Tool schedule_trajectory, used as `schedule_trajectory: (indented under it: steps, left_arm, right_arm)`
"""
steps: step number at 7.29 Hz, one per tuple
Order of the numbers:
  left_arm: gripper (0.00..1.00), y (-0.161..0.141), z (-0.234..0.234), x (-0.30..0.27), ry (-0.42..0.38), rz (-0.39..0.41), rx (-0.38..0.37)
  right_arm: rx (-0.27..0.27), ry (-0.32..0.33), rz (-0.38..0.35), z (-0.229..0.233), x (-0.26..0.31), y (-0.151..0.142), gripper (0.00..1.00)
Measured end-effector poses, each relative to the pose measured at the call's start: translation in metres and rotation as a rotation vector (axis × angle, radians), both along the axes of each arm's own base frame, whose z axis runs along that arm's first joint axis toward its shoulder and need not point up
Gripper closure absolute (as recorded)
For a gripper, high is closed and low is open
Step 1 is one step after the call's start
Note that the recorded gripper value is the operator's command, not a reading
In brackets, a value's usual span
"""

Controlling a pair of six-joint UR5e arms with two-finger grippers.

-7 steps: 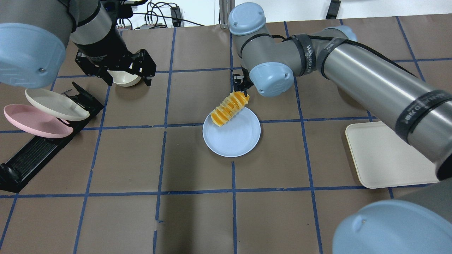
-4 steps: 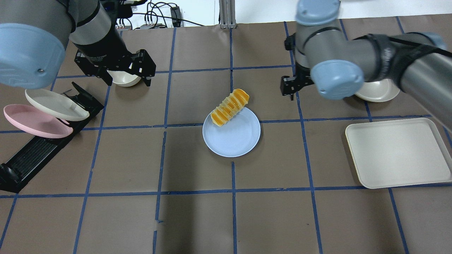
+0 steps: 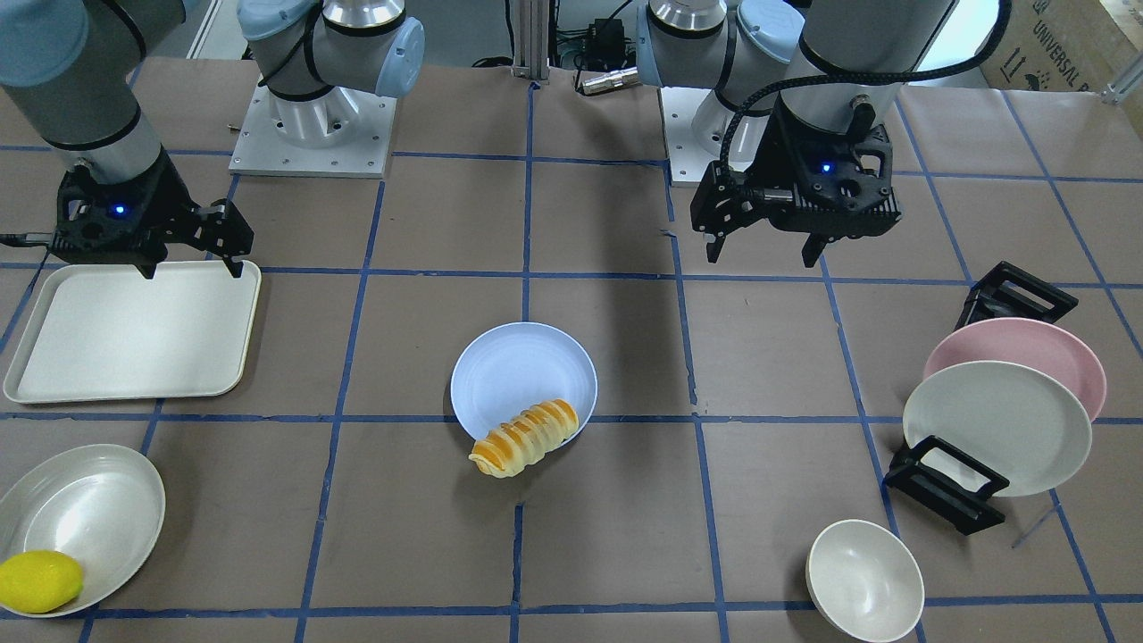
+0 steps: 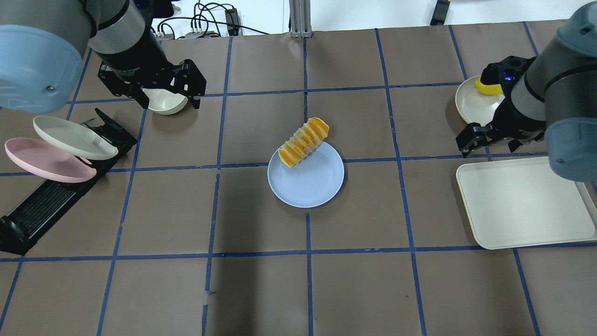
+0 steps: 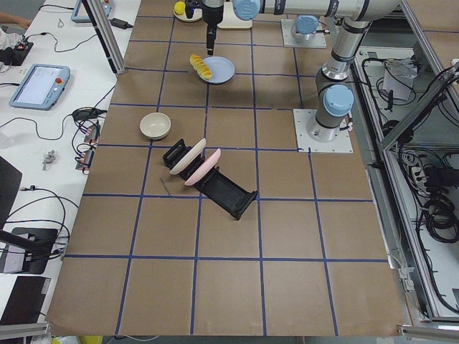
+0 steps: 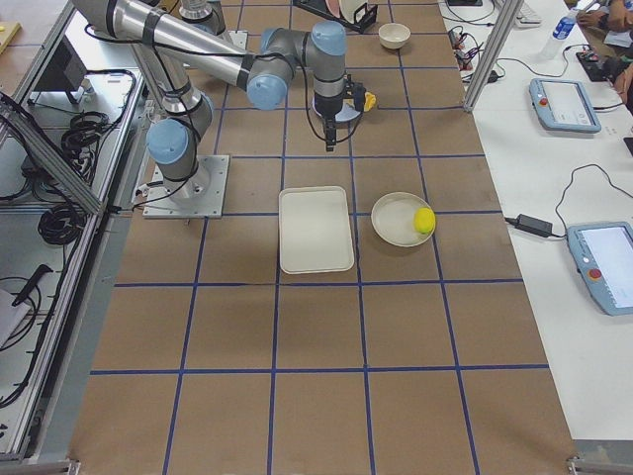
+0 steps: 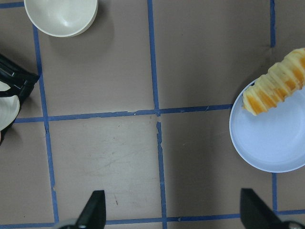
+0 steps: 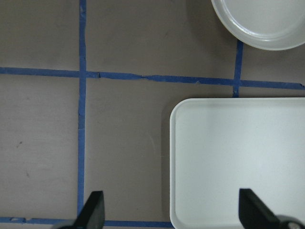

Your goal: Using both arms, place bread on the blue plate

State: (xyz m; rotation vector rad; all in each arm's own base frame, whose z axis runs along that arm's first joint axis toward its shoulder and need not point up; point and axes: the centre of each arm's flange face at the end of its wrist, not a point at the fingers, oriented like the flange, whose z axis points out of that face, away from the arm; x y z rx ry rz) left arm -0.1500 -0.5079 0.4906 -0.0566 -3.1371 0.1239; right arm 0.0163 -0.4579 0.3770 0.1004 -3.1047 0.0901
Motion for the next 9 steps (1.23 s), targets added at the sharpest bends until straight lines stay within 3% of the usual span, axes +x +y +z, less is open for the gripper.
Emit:
schedule_trajectory:
  steps: [2, 7, 9]
  left_arm:
    - [0.0, 0.001, 0.006, 0.004, 0.011, 0.021, -0.012]
    - [0.0, 0.003, 0.009, 0.004, 0.013, 0.024, -0.017]
    - [0.0, 0.004, 0.009, 0.004, 0.012, 0.024, -0.015]
  right_arm:
    - [-0.059, -0.054, 0.007, 0.026, 0.004, -0.01, 0.01]
    - [-0.068, -0.07, 0.025, 0.051, 0.049, -0.037, 0.01]
    - [-0.059, -0.075, -0.007, 0.054, 0.075, -0.045, 0.0]
